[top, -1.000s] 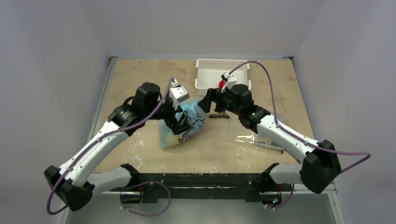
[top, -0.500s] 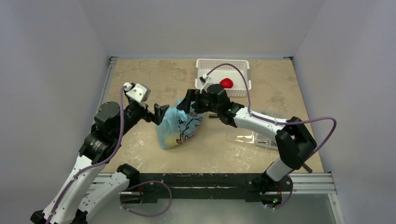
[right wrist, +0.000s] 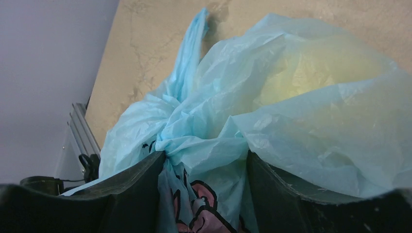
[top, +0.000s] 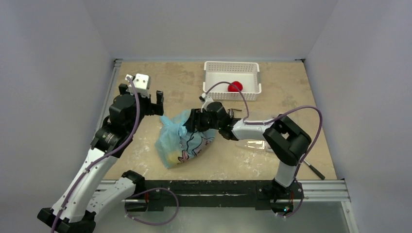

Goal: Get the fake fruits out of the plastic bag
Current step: Untie the plastic bag at the center of the board.

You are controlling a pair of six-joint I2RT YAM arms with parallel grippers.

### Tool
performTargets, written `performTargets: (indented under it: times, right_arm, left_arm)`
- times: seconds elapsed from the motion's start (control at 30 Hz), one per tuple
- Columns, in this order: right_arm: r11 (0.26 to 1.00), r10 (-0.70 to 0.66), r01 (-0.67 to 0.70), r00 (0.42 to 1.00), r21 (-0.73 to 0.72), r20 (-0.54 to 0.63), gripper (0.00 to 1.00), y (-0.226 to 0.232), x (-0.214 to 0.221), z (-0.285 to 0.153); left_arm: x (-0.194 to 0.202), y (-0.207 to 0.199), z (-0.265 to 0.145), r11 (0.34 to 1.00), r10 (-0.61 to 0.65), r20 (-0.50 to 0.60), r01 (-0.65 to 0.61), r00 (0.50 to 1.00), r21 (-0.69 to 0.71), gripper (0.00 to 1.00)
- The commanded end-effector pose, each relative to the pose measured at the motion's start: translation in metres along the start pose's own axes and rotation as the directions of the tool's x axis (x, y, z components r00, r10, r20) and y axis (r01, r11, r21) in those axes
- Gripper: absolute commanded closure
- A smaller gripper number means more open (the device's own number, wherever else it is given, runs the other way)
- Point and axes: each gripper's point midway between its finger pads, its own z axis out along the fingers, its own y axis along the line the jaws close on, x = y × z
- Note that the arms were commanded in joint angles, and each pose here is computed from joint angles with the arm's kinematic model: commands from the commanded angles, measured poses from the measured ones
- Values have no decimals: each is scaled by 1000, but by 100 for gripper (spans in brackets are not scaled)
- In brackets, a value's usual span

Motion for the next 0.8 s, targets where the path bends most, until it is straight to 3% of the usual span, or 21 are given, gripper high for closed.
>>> performTargets:
  times: [0.0, 0.07, 0.2, 0.27, 0.37, 0.47, 0.57, 0.63, 0.7, 0.77]
  right_arm:
    - [996, -89, 89, 996, -8, -8, 41, -8, 16, -18]
    - [991, -137, 137, 990, -1, -25, 40, -8, 17, -26]
    - [969, -248, 248, 969, -7, 14, 32, 2, 2, -49]
    - [951, -306, 307, 951, -23, 34, 27, 10, -5, -60]
    - [930, -365, 367, 930, -22, 50, 25, 16, -12, -73]
    - [918, -395, 397, 916, -16, 69, 20, 15, -14, -83]
    - [919, -393, 393, 917, 4, 69, 18, 12, -17, -86]
    - [925, -379, 376, 921, 49, 87, 16, 7, -25, -91]
    - [931, -365, 358, 924, 74, 116, 14, 4, -31, -98]
    - [936, -350, 339, 925, 93, 148, 14, 2, -34, -105]
  left_arm:
    - [-17, 15, -12, 998, -42, 55, 45, 998, -54, 0]
    - [-11, 3, -5, 1000, -28, 25, 28, 999, 5, 0]
    - [29, -55, 21, 960, 32, -219, 31, 975, 279, 0]
    - [61, -87, 36, 913, 63, -429, 121, 901, 390, 1]
    - [101, -111, 44, 872, 101, -629, 236, 771, 429, 16]
    - [127, -130, 44, 829, 127, -710, 319, 693, 459, 18]
    - [146, -151, 31, 779, 193, -768, 382, 610, 498, 3]
    - [157, -165, 23, 741, 228, -792, 426, 566, 518, 0]
    - [166, -174, 20, 724, 254, -809, 449, 531, 523, 4]
    - [173, -176, 21, 723, 262, -824, 463, 503, 513, 16]
